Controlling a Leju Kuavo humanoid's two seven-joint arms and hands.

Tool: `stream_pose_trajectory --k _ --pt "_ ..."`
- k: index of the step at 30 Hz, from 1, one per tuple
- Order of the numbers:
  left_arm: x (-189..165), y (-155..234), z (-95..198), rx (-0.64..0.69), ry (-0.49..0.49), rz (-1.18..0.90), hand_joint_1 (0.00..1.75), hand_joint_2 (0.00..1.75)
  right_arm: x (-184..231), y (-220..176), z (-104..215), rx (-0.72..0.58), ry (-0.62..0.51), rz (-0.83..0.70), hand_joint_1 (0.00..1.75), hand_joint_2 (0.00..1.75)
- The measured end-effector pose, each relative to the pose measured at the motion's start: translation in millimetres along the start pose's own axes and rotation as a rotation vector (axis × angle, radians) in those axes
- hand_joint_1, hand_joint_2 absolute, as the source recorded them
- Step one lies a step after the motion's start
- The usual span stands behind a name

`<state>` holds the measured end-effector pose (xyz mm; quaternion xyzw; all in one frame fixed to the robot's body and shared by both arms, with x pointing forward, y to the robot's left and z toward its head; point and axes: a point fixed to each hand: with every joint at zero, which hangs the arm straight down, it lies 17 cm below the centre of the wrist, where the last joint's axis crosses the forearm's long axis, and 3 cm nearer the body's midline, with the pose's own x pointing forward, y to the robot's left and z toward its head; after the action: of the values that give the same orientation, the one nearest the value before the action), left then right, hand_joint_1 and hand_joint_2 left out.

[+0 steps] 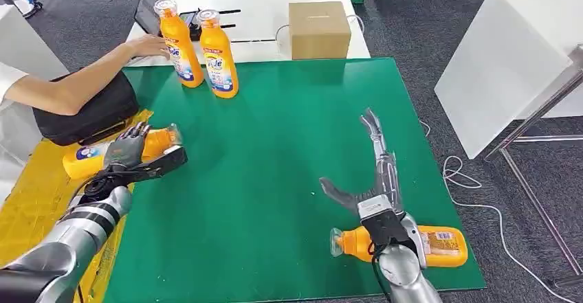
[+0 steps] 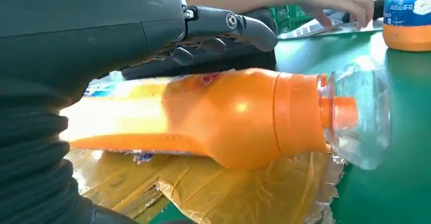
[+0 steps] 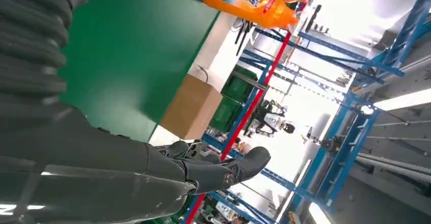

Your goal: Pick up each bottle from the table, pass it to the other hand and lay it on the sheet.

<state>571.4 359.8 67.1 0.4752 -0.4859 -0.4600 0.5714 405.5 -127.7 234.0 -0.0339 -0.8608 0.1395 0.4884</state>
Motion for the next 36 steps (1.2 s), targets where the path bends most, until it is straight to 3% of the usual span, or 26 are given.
stream_pose_trajectory --k 7,20,36 --pt "14.6 0.8 2.1 0.024 -0.034 0.080 0.00 1.75 -6.5 2.1 0.8 0.003 0.019 0.013 0.00 1.75" --pt "78.8 28.5 10.1 0.091 -0.194 0.365 0.00 1.75 -13.2 3.0 2.6 -0.003 0.037 0.032 0.00 1.75" --pt "164.5 59.1 66.1 0.087 -0.436 0.730 0.00 1.75 -27.5 9.5 23.5 0.034 0.077 0.115 0.00 1.75"
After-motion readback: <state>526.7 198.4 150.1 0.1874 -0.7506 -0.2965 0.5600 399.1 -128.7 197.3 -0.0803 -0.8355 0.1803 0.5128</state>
